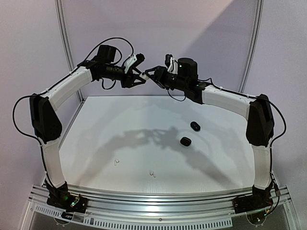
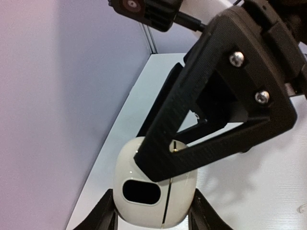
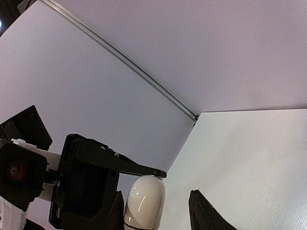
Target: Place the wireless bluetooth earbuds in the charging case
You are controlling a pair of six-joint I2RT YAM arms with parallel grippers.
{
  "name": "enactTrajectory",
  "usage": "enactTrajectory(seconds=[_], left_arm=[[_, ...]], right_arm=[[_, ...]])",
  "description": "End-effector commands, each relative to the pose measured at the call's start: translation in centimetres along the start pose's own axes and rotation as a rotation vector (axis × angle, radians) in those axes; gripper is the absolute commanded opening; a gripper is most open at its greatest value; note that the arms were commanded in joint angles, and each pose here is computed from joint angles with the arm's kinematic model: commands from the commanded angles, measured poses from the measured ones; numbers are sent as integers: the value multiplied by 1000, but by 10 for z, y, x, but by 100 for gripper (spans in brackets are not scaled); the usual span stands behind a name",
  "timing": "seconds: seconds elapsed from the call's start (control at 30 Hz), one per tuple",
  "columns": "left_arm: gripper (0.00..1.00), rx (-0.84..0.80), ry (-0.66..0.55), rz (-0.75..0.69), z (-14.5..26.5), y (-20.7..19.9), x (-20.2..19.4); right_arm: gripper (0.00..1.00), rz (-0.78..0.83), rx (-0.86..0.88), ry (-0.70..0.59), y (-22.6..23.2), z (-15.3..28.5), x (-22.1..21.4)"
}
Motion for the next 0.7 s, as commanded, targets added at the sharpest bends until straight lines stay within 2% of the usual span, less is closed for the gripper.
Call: enactTrajectory(seconds=[0.0,0.13,0.33,0.37,0.47,0.53,0.6,0.67], left_arm=[[0,12,-1,-4,-7,0,-1],[0,5,-4,1,-7,-1,-1],[2,-9,-1,0,-7,-3,-3],[11,-18,-3,2,-6,-4,-2],[55,-51,-15,10,-3,-7,-1],[78,-77,-29,19,2,-8,2],[92,-121,-54,24,11,-10,6],[95,-187,-93,22,23,-14,11]], right_arm=[[42,-8,14,50,-3,-11,-12],[32,1,14,52,-2,-12,-12],[5,45,24,66,2,-11,-11],[0,58,26,70,4,-10,-11],[0,109,48,96,10,-5,-10],[0,160,64,124,13,0,-9],[0,212,87,159,14,6,-9],[0,291,117,202,20,18,-9]])
Point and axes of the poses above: each gripper's point midway between its finger pads, its own z axis back along the fingers, its own y axis along the line the jaws close on, x = y × z, the point moved 9 cm from there along z, back along the fingers, and after that the axes turned 15 degrees about -z, right-handed, at the moved point
